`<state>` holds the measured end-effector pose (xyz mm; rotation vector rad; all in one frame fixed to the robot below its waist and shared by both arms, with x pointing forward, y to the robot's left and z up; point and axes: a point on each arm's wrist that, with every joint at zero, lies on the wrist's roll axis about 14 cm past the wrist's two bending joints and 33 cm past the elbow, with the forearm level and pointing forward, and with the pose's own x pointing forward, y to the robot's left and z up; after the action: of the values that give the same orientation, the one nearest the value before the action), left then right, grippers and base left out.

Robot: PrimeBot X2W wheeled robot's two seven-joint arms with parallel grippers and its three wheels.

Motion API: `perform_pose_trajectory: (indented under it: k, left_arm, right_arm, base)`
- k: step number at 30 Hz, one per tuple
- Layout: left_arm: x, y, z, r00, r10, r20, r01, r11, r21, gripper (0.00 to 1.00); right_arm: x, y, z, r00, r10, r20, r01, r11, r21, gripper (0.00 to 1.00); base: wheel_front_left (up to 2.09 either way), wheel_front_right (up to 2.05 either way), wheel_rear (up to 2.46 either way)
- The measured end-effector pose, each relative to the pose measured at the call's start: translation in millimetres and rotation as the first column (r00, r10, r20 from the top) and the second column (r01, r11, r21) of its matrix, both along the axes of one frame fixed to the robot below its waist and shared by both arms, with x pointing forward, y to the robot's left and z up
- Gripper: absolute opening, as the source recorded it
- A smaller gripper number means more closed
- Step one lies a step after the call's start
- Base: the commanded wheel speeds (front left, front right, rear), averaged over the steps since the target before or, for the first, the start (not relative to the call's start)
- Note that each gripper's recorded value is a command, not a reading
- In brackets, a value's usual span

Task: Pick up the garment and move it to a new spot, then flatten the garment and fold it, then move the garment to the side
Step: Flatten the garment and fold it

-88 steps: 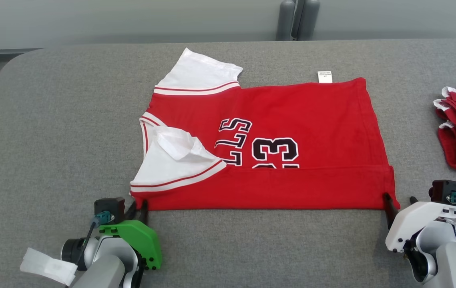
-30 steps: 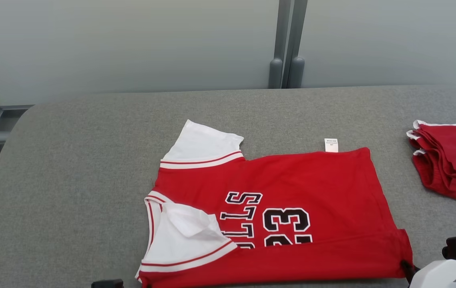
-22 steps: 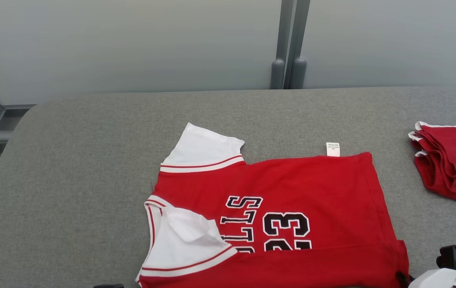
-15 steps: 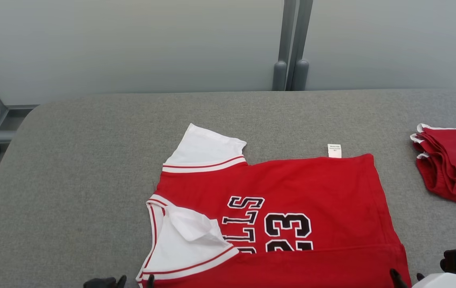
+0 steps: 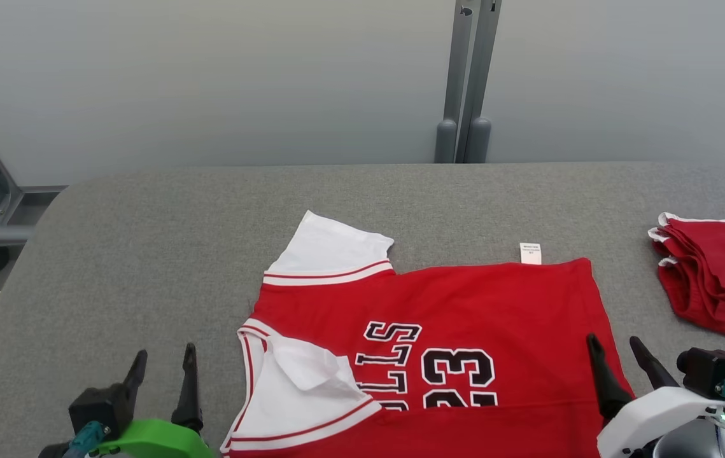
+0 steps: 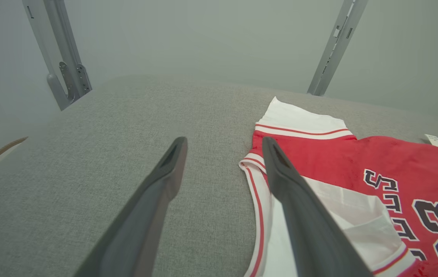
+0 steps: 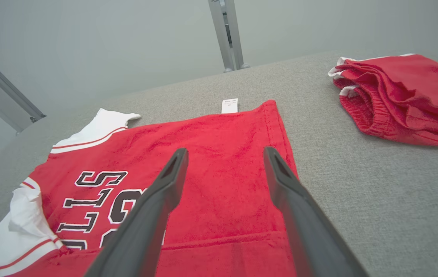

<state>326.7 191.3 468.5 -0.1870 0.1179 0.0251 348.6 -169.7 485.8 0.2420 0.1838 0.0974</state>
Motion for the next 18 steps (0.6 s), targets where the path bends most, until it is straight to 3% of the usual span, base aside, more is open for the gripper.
perform_pose_trajectory:
  k: [10,18]
  left_arm:
    - [9.6,-5.3,73.6,0.962,-0.058,0.268,0.067,0.997,-0.025,1.0]
    - [-3.0,-7.3,61.4,0.961,-0.083,0.263,0.089,0.996,-0.012,1.0]
  right_arm:
    - [8.5,35.4,45.5,0.96,0.056,0.275,-0.067,0.997,0.033,1.0]
    - [2.1,44.9,45.1,0.947,0.082,0.312,-0.088,0.996,0.008,1.0]
  base:
    - [0.0,0.0,0.0]
    - [0.0,0.0,0.0]
